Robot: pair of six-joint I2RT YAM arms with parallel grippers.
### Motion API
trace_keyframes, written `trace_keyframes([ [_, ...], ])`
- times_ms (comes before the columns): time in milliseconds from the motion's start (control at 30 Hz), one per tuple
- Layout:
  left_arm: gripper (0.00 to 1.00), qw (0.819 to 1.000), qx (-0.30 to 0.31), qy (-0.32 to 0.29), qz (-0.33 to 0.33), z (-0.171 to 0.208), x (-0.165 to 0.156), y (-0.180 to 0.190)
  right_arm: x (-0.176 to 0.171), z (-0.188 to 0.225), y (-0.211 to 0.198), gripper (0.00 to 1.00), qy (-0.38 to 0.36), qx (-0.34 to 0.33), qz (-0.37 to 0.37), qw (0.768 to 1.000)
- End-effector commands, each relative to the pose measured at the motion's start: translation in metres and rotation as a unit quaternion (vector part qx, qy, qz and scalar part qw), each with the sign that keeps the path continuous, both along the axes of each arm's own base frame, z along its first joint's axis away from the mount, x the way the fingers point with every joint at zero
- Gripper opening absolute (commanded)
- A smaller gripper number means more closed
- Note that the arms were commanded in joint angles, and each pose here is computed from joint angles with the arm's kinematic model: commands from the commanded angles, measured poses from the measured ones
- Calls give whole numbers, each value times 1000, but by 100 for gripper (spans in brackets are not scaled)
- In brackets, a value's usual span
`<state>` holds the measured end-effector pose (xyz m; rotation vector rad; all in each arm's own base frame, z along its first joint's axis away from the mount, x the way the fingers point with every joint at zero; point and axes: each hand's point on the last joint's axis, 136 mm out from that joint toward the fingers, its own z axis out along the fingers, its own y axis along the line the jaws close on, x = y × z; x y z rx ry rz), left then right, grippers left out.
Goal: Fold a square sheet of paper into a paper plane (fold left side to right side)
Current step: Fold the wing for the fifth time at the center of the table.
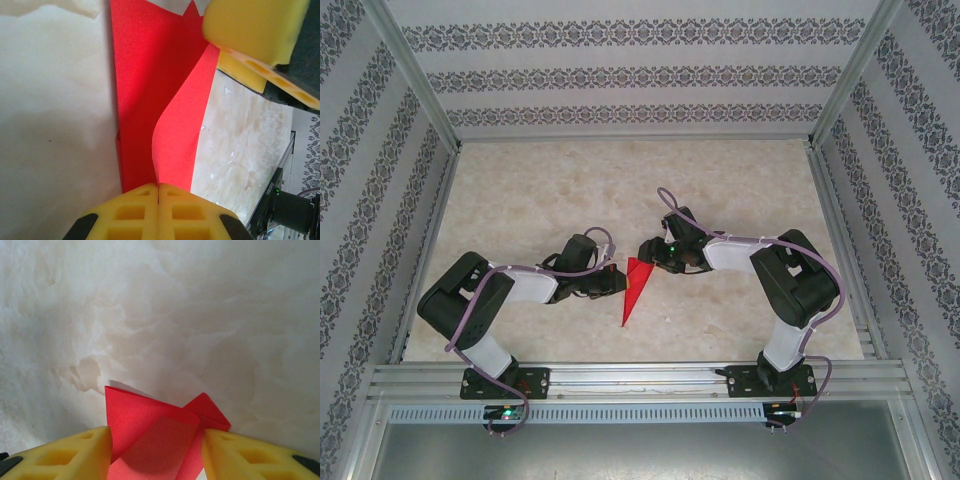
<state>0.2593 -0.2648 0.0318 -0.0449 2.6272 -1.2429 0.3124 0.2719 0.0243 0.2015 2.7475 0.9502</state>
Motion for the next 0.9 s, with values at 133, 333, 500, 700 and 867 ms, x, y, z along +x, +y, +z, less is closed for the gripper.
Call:
trace_keyframes([
  [133, 0, 1000, 6, -1, 0, -5, 5, 4, -20, -36, -5, 55, 39, -41, 17, 998],
  [333, 0, 1000, 10, 3, 2, -10, 5, 5, -20, -36, -4, 55, 39, -40, 17, 998],
  [500, 0, 1000, 10, 6, 0, -14, 5, 4, -20, -36, -4, 55, 40, -39, 19, 998],
  [700, 0, 1000, 9, 14, -5, -20, 4, 2, -18, -33, 0, 56, 37, -35, 21, 998],
  [867, 0, 1000, 14, 23, -6, -28, 3, 3, -14, -23, 1, 56, 22, -26, 20, 999],
])
